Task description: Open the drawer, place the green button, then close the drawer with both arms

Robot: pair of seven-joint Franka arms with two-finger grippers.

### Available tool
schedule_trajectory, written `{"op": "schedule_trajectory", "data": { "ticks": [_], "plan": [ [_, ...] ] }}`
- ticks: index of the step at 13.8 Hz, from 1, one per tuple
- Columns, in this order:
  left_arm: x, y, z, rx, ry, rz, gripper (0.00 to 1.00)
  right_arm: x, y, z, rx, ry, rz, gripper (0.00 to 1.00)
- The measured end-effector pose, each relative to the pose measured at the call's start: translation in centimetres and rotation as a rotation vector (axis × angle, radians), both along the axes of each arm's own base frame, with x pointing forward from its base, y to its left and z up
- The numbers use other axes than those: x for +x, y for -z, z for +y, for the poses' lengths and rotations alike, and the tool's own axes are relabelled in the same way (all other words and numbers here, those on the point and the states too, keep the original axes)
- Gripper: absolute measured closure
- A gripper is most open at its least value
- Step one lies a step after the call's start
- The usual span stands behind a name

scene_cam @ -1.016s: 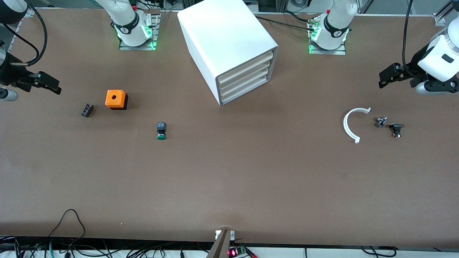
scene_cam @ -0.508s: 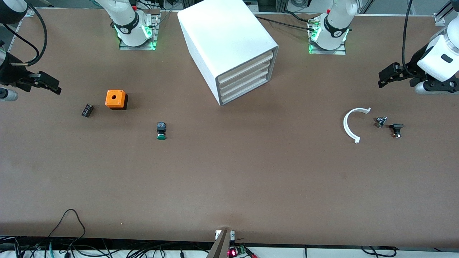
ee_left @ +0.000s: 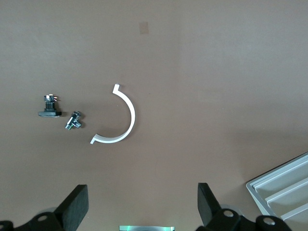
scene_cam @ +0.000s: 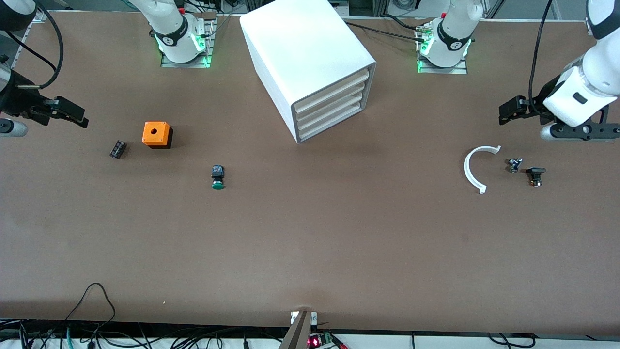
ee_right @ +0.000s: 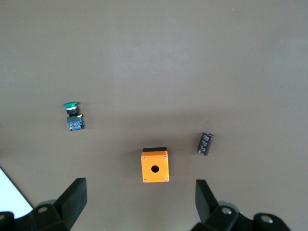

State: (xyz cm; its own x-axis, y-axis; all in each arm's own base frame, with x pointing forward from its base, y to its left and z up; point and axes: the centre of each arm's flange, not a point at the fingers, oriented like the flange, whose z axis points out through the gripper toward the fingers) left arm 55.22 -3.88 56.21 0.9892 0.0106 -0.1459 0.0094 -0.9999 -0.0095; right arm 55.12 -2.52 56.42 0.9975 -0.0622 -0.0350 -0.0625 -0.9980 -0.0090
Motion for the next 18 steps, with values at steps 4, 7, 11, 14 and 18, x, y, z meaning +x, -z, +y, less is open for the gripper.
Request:
{"op": "schedule_trajectory", "data": {
  "ticks": [4, 7, 11, 14, 18],
  "plan": [
    [1.1, 3.5, -1.9, -0.008, 0.035, 0.065, 0.0, 2.4, 3.3, 2.3, 0.0, -0.041, -0.02, 0.0],
    [2.6, 9.5, -2.9, -0.121, 0.028, 0.186, 0.0, 4.0, 7.2, 6.0, 0.0, -0.101, 0.011, 0.0],
    [2.9, 21.3, -7.9, -0.368, -0.007, 0.393, 0.0, 6.0, 12.4, 10.3, -0.001, -0.169, 0.013, 0.0],
    [0.3, 28.8, -13.8, -0.496, -0.046, 0.461, 0.0, 7.0, 17.2, 13.4, -0.004, -0.188, 0.025, 0.0],
    [-4.7, 35.9, -21.6, -0.603, -0.106, 0.51, 0.0, 6.8, 22.3, 16.6, -0.004, -0.2, 0.09, 0.0]
  ]
}}
